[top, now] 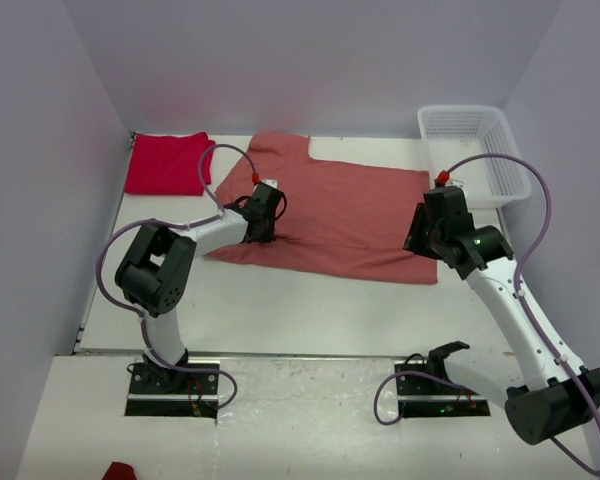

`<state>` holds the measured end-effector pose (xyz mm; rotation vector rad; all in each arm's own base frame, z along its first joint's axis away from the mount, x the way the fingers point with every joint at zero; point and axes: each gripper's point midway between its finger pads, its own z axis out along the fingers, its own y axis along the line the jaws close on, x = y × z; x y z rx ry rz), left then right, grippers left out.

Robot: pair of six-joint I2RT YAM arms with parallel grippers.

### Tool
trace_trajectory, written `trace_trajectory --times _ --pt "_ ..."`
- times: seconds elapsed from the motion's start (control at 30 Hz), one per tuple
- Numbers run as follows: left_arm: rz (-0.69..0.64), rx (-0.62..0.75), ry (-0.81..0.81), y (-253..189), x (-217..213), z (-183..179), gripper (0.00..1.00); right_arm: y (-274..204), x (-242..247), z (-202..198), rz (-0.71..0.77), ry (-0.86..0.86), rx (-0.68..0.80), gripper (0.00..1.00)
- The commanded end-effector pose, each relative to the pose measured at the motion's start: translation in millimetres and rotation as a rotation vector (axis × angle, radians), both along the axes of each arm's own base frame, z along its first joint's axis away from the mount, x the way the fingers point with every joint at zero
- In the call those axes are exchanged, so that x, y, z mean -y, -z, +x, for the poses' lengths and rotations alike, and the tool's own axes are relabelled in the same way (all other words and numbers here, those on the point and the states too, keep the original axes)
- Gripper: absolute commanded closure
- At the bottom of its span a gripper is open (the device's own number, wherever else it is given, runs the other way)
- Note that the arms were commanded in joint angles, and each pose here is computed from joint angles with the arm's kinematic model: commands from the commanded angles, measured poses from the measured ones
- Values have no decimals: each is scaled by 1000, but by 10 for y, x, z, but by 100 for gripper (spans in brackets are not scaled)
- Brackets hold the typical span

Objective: Fold and stack the t-shirts
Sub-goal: Fold the flattened tshirt in 1/3 of the way

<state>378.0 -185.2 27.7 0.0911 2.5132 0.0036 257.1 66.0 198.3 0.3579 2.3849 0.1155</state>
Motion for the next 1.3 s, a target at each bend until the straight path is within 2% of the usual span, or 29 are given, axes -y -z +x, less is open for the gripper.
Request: trace_trajectory --times 0.0,0.2,0.53,0.7,0.8,0.87,0.9,0.93,0.97,1.0,1.03,1.07,1.2,1.27 --pt "-4 73 -18 -263 31 157 83 10 -47 71 17 -14 14 60" --pt "-1 86 -16 -386 57 226 85 54 -53 88 14 -14 2 60" --pt "-16 125 -4 -610 177 430 84 95 -48 111 -1 -19 -9 60" --pt "-70 186 97 -703 502 759 88 182 -30 109 -15 -17 -29 60" --pt "-134 265 237 -767 837 1029 84 246 -74 117 5 -29 -34 60" --pt "-121 290 196 -885 864 1211 84 257 -131 112 25 -49 -45 60" --pt "-67 205 148 -725 733 1110 85 255 -125 103 26 -45 -51 60" --pt "-53 194 99 -781 662 1078 81 245 -120 89 21 -49 -52 60" --pt "-33 168 47 -700 543 962 68 229 -105 72 18 -49 -40 60" --pt "-43 217 14 -964 485 874 56 220 -81 67 12 -43 -31 60" --pt "-31 238 -16 -1031 406 790 43 208 -64 69 6 -39 -23 60" --pt "-4 272 -49 -1095 236 639 39 190 -64 75 9 -39 -13 60" --pt "43 239 -112 -1022 -109 275 40 186 -126 94 35 -54 -20 60" --pt "57 204 -121 -940 -211 105 50 195 -117 95 33 -49 -20 60"
